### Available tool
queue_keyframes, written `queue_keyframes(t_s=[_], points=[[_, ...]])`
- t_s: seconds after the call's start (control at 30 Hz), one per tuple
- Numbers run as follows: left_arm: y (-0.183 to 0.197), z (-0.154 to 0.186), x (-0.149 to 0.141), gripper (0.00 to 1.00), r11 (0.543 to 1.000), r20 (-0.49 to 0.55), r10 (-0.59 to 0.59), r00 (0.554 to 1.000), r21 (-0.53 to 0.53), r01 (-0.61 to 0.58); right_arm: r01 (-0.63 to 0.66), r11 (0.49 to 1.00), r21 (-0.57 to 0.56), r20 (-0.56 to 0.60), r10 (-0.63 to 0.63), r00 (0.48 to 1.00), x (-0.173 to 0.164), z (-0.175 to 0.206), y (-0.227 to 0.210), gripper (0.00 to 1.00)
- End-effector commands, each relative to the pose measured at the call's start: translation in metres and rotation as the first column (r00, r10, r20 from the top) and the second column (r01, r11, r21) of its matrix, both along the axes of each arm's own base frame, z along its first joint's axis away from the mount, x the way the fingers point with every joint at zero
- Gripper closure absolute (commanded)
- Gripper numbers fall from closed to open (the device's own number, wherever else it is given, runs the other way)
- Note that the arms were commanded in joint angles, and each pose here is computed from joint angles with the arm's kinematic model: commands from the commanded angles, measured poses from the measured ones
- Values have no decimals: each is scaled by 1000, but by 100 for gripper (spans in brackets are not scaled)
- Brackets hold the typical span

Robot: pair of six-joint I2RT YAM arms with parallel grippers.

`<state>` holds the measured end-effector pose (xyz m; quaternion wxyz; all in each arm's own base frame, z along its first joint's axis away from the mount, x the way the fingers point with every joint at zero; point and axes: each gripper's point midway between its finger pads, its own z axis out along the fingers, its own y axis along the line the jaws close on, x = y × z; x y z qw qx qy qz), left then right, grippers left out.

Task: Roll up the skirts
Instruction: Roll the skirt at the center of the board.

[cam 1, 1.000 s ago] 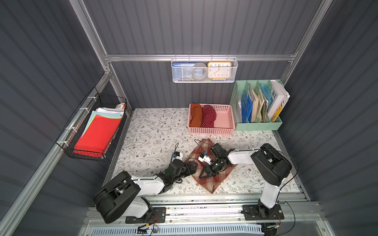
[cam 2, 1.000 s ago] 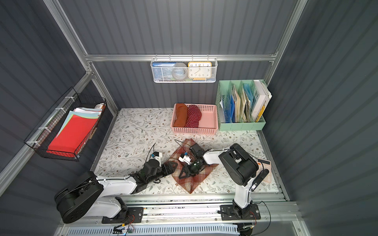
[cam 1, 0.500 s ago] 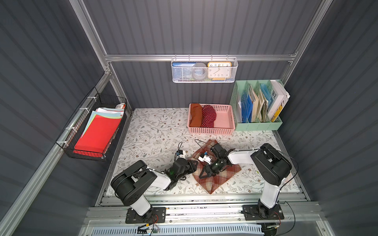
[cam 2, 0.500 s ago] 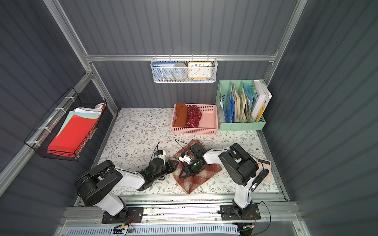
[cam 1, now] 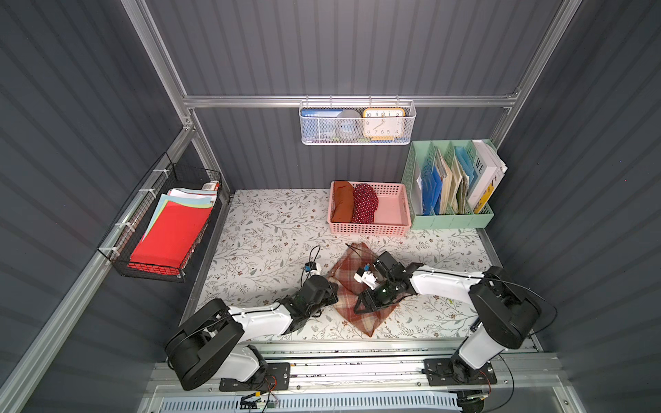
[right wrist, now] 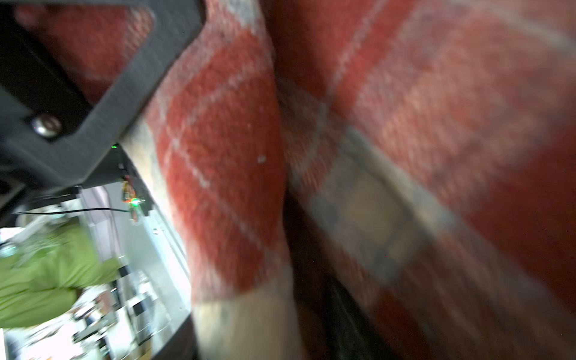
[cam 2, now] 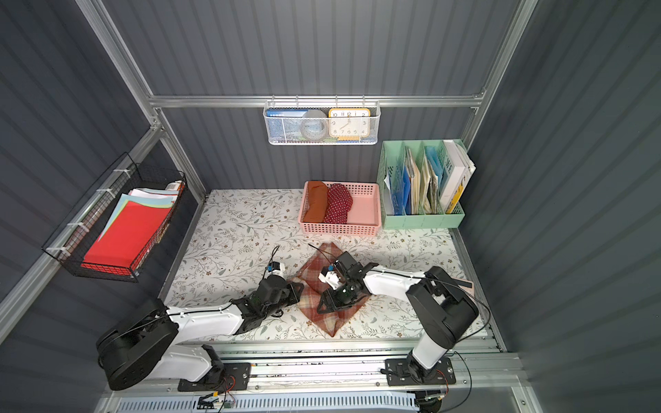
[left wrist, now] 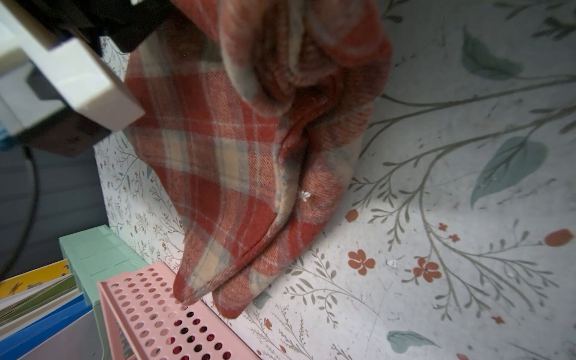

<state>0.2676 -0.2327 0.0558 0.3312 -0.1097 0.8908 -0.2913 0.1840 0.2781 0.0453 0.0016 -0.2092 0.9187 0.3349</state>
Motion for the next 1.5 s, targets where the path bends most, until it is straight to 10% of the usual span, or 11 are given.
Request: queue_keyframes(t_s=[0.0,0.37,0.63,1.03,1.47], points=[[17,-16,-13,100,988,-57,32,998,152,-23,37,979,-201,4,-37,999,-14,-14,-38,45],[12,-7,-48,100,966,-178,35,983,260,12,303,881,-364,476,-103,873,6,57,-85,44],[-10,-19,-55,100,964,-275,-21,961,248,92,204,930,-306,695,72,715,-43,91,-54,36],[-43,-19,-52,100,962,-335,-149,930,167,214,99,737,-669,694,570,440,-78,70,15,12],[-37,-9,-47,100,960,-378,-180,908,132,245,213,545,-811,583,721,376,-63,22,23,4]])
